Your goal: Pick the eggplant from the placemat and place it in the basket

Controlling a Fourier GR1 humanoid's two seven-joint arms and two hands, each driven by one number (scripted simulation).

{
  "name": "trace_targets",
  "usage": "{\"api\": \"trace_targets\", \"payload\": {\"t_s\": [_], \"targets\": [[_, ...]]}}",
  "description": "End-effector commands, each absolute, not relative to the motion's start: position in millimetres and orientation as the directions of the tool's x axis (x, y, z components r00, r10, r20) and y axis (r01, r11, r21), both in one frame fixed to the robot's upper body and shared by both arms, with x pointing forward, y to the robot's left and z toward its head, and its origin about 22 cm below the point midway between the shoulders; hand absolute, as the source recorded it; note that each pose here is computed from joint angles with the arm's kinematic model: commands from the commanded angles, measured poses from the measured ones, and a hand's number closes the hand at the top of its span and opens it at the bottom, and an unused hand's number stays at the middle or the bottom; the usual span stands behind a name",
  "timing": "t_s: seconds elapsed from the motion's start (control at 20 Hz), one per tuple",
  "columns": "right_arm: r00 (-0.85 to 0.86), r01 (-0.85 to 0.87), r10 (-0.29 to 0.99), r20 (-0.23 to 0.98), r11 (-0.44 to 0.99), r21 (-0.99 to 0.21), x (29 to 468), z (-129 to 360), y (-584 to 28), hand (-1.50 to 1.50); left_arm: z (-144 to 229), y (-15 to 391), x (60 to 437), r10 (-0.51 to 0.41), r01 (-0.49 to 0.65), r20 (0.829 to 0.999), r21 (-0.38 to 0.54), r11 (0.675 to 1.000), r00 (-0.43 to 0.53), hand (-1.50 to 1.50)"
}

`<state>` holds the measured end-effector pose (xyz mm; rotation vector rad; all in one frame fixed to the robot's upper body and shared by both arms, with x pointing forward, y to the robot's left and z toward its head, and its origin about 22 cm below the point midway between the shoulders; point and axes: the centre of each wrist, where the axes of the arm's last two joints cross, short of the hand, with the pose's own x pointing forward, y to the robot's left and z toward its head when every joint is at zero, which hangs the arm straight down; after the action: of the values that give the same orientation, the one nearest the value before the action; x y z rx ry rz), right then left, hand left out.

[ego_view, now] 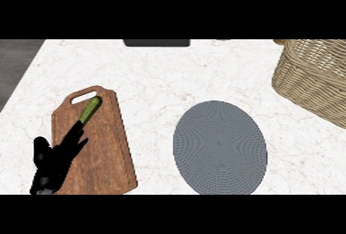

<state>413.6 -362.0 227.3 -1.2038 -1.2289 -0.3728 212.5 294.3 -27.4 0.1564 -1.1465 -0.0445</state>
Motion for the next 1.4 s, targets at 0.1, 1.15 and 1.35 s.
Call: {"api": "trace_targets", "payload": {"t_s": [0.1,1.15,1.35], "targets": [[0.349,0.781,0.346,0.871,0.405,-0.475,406,196,-390,1.5,-48,297,201,-0.102,-0.033,0.84,0.141,0.989,0.533,0.0],[0.481,0.775,0.433,0.762,0.197,-0.601,366,175,-455,-1.5,-59,299,193,-0.094,-0.053,0.837,0.145,0.988,0.54,0.0],[0.442,0.826,0.344,0.828,0.204,-0.525,349,202,-471,-1.5,-47,308,208,-0.082,-0.074,0.84,0.143,0.987,0.536,0.0]]}}
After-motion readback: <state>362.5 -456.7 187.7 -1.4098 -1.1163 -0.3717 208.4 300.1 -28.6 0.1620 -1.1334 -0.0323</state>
